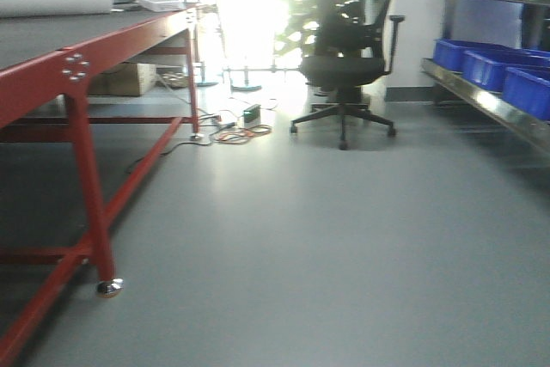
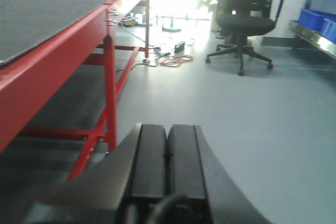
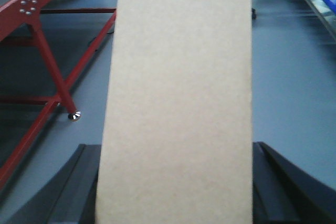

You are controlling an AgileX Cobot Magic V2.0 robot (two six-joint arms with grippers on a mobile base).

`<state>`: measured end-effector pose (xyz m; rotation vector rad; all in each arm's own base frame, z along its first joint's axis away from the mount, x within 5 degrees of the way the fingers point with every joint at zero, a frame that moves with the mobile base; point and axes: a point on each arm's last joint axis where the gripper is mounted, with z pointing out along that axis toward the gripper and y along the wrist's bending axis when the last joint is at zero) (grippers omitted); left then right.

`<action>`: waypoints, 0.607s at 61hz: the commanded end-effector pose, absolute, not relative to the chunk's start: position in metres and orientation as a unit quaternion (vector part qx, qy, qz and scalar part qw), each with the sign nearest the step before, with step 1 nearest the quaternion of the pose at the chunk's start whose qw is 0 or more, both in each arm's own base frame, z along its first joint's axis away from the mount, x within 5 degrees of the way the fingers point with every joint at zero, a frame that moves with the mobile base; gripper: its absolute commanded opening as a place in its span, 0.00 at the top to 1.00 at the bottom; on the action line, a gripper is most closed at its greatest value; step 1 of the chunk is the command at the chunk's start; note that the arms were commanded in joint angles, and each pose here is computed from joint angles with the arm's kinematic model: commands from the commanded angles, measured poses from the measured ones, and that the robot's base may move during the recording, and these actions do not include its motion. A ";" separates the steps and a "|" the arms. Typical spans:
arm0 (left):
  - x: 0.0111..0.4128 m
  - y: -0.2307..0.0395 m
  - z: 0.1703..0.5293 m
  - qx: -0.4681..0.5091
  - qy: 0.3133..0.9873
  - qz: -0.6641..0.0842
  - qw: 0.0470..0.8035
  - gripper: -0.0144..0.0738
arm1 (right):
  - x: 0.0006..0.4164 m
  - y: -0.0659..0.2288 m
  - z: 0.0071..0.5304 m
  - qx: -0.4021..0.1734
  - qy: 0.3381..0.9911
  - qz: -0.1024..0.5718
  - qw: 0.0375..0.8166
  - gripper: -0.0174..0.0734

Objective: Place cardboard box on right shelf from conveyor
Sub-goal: 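Drive away from the conveyor holding the box in the right gripper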

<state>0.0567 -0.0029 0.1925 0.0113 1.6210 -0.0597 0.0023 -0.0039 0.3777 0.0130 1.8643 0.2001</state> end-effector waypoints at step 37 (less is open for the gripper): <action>0.056 -0.002 0.198 -0.001 0.691 -0.026 0.722 0.97 | 0.004 -0.004 0.392 0.002 0.769 0.084 0.633 0.65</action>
